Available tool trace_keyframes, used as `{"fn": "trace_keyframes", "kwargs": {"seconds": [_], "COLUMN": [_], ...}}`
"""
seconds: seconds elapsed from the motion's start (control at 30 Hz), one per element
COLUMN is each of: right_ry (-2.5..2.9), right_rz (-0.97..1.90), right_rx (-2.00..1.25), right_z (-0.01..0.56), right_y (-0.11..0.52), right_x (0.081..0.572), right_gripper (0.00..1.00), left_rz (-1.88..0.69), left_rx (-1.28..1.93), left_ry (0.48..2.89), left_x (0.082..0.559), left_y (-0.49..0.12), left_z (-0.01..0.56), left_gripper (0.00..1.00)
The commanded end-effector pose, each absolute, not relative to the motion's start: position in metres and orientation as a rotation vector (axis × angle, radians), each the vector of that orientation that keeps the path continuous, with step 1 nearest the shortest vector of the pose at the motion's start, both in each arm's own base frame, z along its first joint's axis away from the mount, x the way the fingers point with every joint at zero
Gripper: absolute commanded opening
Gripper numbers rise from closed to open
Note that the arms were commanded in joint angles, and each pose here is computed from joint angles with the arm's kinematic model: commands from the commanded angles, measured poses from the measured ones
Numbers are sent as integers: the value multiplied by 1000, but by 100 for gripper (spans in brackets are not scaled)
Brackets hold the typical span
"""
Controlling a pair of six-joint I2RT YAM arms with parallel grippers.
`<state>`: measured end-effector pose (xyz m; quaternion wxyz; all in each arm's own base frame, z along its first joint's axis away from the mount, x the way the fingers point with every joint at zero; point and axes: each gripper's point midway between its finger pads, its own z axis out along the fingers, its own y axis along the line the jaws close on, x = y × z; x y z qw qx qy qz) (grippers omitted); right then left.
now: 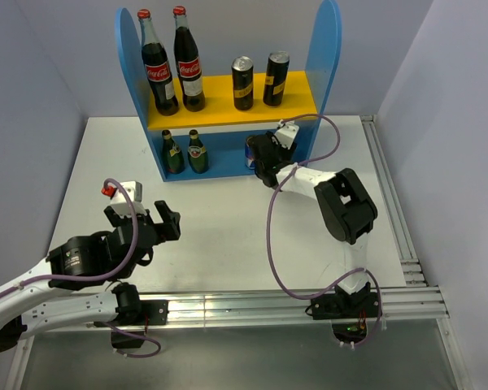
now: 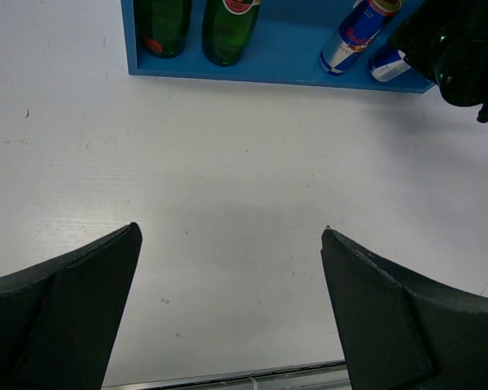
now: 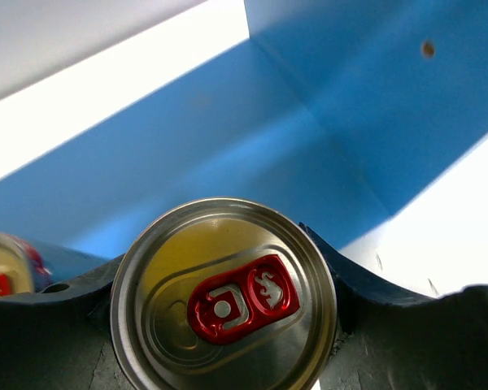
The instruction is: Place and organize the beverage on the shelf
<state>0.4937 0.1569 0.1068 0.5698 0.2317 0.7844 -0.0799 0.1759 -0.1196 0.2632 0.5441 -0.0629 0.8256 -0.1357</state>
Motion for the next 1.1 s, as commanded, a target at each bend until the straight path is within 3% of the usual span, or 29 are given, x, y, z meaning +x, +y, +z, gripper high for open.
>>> {"fn": "trace_keyframes", "kwargs": {"seconds": [0.0, 0.07, 0.13, 0.2, 0.23, 0.27, 1.07], "right_ry": [1639, 1640, 1638, 1635, 1632, 1633, 1677], "right_rz": [-140, -135, -135, -133, -131, -129, -82], "right_rx": [649, 630, 621, 621, 619, 615, 568], "right_z": [167, 165, 167, 167, 167, 167, 179], "right_y": [153, 157, 158, 158, 158, 159, 158], "right_x": [518, 522, 525, 526, 526, 526, 505], "right_gripper": [0, 0, 42, 70, 90, 93, 100], "left_rz": [-324, -324, -325, -328, -329, -326, -324], "left_rx": [-133, -131, -129, -126, -126, -124, -119], "left_ry": [1952, 1953, 1953, 1954, 1953, 1955, 1956], "left_x": [177, 177, 177, 177, 177, 177, 177], "left_y": [-122, -123, -123, -124, -124, -124, -124], "left_z": [265, 265, 265, 264, 265, 264, 264], "left_gripper": [99, 99, 99, 99, 99, 99, 99]}}
